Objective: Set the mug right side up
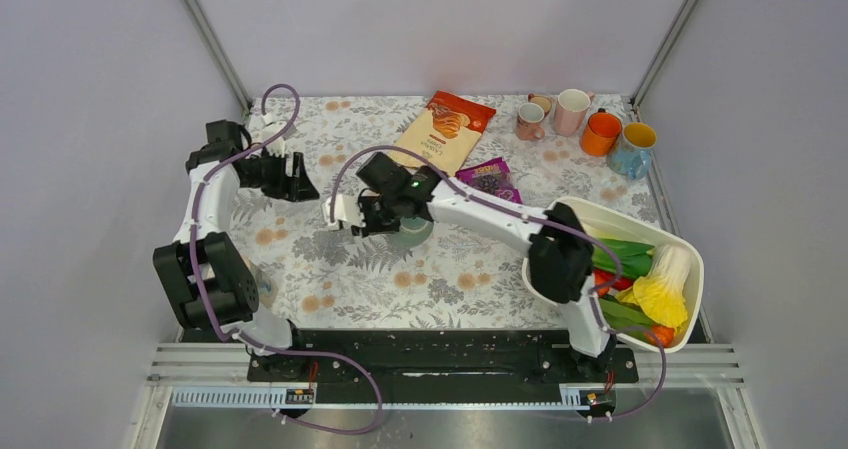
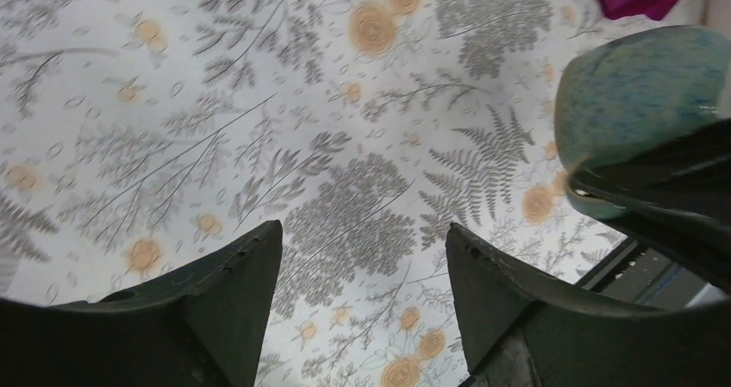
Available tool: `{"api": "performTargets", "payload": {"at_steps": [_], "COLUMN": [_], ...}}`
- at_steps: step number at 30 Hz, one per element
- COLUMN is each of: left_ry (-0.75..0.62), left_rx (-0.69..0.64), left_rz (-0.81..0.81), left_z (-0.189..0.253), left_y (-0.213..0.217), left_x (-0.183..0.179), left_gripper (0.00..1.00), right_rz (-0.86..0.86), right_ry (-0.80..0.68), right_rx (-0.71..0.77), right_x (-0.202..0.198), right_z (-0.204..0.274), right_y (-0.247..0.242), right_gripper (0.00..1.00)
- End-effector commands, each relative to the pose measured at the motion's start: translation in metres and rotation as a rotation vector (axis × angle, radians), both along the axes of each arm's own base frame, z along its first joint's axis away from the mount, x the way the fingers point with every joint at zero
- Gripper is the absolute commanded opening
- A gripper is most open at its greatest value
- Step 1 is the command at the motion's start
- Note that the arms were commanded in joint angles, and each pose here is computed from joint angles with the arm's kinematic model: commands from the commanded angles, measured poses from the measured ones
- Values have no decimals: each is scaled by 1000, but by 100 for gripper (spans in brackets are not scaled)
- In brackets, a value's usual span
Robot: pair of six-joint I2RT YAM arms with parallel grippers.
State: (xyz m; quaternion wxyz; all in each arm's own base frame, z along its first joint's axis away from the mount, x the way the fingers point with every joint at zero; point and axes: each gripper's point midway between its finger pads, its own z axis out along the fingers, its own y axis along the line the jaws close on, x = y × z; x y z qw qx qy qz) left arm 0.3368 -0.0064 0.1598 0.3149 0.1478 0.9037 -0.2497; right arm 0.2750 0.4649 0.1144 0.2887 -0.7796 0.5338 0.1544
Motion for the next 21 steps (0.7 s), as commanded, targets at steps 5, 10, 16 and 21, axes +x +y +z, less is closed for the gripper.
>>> {"api": "performTargets", "payload": {"at_steps": [5, 10, 16, 21], "left_ry": [-117, -224, -379, -450], "left_rx": [-270, -367, -457, -547], "left_rz": [-252, -437, -565, -536], "left_z": [45, 88, 138, 157], "left_y": [-79, -132, -185, -199], "left_x": [13, -2, -16, -15], "left_gripper": [73, 83, 89, 90], "right_rz": [-129, -165, -164, -202], "right_ry": [-59, -63, -61, -47], "right_rx": [630, 845, 1019, 1058], "right_x": [5, -3, -19, -17], "right_z": [207, 273, 328, 339], "right_y": [-21, -55, -79, -85], "right_gripper": [0, 0, 0, 0]}}
